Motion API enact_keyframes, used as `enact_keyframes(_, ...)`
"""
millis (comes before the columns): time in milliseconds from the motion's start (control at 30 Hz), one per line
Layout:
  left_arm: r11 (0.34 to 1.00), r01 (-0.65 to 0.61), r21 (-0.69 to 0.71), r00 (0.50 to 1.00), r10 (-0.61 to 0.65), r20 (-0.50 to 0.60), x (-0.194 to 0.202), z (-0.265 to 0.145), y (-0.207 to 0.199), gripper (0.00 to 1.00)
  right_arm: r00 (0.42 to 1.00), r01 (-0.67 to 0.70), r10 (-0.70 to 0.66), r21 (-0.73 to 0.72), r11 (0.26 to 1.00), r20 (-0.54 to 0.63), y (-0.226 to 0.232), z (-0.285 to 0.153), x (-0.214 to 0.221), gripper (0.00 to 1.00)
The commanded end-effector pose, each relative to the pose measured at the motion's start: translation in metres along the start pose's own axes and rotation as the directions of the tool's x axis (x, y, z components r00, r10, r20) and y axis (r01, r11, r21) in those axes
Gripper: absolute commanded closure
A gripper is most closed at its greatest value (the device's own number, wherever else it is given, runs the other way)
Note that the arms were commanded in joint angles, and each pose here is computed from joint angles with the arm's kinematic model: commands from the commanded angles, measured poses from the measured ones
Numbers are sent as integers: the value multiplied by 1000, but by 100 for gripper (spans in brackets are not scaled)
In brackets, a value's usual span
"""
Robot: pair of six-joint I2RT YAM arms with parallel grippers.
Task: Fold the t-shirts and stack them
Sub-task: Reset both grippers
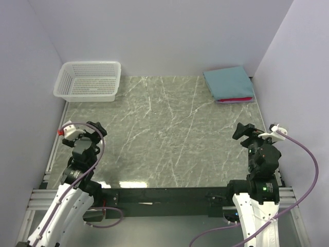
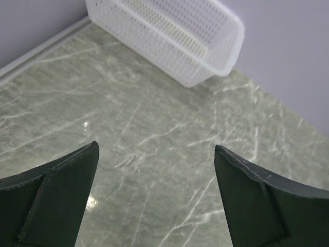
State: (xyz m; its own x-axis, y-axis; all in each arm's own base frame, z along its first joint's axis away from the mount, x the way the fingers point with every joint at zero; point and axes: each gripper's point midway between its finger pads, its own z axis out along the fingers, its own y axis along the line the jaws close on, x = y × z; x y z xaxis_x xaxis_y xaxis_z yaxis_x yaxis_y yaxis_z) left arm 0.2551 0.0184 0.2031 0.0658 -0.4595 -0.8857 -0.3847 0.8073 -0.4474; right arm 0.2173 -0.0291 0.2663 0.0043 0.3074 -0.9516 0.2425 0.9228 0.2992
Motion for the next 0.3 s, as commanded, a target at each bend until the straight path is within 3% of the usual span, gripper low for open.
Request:
enact_keyframes(0, 1000, -8, 25, 1000, 8, -10, -7, 5, -14, 1, 999, 3, -2, -34, 999, 47, 8, 2, -12, 7)
enact_keyframes(267, 998, -20, 53, 999, 21, -32, -2, 7, -21, 1, 1000, -17, 18, -2, 1000, 26, 4, 6, -9, 7)
